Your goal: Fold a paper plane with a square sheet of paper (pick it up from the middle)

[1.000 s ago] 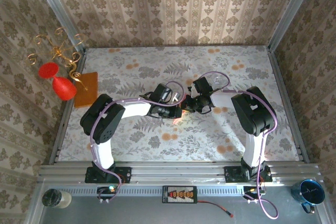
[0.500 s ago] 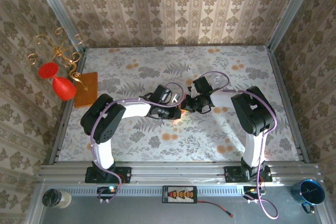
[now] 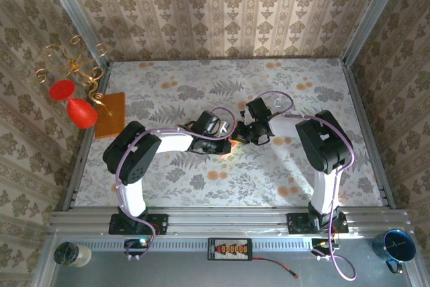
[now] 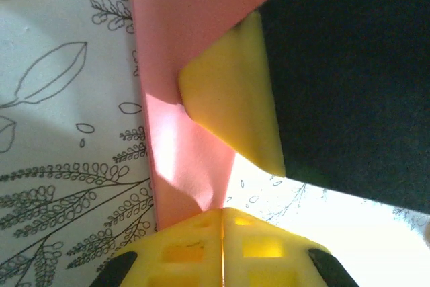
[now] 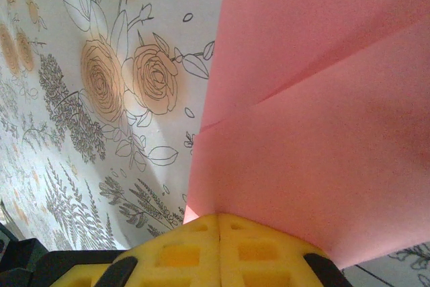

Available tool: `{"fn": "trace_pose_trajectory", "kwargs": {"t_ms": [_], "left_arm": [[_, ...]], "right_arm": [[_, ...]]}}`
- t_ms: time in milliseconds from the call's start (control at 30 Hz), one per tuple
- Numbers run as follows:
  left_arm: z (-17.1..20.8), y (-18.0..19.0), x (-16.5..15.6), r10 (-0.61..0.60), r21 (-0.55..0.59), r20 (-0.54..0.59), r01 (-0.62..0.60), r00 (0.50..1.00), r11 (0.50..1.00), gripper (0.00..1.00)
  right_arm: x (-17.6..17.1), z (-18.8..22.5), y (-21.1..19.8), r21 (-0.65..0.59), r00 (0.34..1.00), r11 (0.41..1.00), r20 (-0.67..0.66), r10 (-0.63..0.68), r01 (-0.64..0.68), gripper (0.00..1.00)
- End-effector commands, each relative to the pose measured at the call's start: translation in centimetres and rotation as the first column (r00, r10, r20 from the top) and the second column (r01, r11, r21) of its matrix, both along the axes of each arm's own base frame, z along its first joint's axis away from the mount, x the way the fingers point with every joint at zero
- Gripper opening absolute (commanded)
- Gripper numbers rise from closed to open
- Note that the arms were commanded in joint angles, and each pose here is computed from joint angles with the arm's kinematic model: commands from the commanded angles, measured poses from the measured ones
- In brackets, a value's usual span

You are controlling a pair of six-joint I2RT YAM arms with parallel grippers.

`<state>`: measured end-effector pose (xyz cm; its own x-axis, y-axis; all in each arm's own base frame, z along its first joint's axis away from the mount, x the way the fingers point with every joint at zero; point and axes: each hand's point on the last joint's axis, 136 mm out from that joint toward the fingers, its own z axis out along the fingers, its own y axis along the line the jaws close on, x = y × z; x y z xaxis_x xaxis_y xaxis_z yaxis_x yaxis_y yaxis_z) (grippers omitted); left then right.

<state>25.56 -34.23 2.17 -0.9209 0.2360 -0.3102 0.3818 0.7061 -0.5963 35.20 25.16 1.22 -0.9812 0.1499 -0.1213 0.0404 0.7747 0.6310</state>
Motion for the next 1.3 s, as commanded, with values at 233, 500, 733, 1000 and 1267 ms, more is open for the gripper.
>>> {"fn": "trace_pose_trajectory", "kwargs": {"t_ms": [233,500,733,1000,1267], "left_arm": [[-2.6,3.5,-5.3,-0.047,0.149,-0.123,0.066,0.991,0.987,0.07],[-3.0,5.0,-7.1,-0.053,0.183,-0.141,0.079,0.989,0.980,0.07],[-3.0,6.4,-7.8,-0.025,0.196,-0.142,0.053,0.990,0.979,0.06],[3.1,6.2,-4.9,0.107,0.034,-0.016,-0.106,0.994,0.994,0.13],[3.9,5.3,-2.1,0.230,-0.049,0.002,-0.229,0.973,0.972,0.22]], "right_arm": [[-2.3,-6.2,-4.5,-0.255,0.987,0.965,-0.130,-0.100,0.064,0.07],[-2.4,-6.5,-4.6,-0.258,0.985,0.964,-0.135,-0.105,0.067,0.07],[-2.5,-5.9,-4.0,-0.231,0.987,0.971,-0.129,-0.094,0.063,0.07],[-4.3,-3.6,-0.6,-0.134,0.990,0.990,-0.132,-0.051,0.033,0.07],[-5.9,-2.4,1.5,-0.108,0.993,0.993,-0.112,-0.049,0.037,0.07]]}}
